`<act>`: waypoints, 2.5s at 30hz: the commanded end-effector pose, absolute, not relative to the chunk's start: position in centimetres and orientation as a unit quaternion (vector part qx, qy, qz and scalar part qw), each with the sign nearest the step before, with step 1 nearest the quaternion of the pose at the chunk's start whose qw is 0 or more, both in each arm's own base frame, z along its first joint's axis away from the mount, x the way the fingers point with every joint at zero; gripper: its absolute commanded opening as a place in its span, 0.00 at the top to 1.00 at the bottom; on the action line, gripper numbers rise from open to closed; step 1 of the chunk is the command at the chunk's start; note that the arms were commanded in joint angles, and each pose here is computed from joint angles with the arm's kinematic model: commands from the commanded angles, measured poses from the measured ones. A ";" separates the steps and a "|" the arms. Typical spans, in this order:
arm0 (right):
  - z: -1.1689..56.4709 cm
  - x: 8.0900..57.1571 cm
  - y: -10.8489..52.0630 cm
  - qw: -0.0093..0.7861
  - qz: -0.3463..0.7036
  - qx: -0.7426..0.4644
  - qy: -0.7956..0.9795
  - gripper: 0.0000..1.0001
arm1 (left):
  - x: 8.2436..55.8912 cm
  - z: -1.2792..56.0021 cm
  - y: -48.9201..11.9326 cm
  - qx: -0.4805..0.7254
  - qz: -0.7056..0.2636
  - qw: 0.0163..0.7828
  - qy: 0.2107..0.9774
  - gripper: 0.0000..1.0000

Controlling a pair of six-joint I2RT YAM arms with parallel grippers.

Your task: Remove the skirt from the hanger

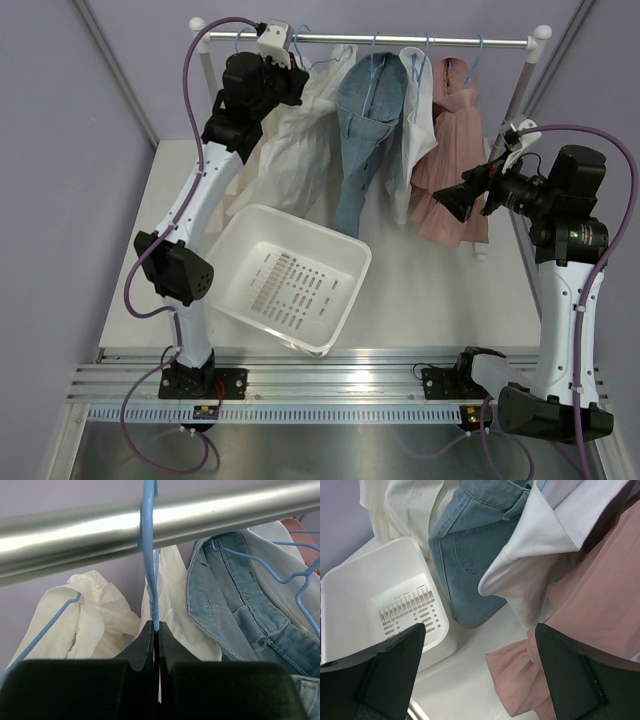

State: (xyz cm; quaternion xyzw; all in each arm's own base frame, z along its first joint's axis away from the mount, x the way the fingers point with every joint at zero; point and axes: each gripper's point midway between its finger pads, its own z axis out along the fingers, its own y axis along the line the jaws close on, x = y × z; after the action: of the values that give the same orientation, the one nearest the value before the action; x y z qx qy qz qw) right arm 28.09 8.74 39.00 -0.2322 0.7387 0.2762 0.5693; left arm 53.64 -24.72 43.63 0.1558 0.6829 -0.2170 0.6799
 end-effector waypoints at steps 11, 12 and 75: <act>40.3 27.8 9.0 0.585 0.282 -0.240 0.721 0.01 | 49.5 55.6 -22.7 0.151 -0.216 0.775 0.574 1.00; 40.3 27.7 9.0 0.585 0.282 -0.240 0.721 0.01 | 49.1 55.9 -22.6 0.151 -0.215 0.776 0.573 1.00; 59.3 25.2 13.1 0.583 0.479 -0.157 0.637 0.07 | 20.8 60.5 -25.9 0.273 -0.500 0.666 0.481 1.00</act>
State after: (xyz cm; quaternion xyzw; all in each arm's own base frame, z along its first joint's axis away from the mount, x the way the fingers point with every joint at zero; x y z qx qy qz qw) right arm 25.67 13.70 57.43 -0.2254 0.6374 0.4422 0.5894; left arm 22.35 -24.21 57.01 0.2535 0.5422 -0.4617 0.6547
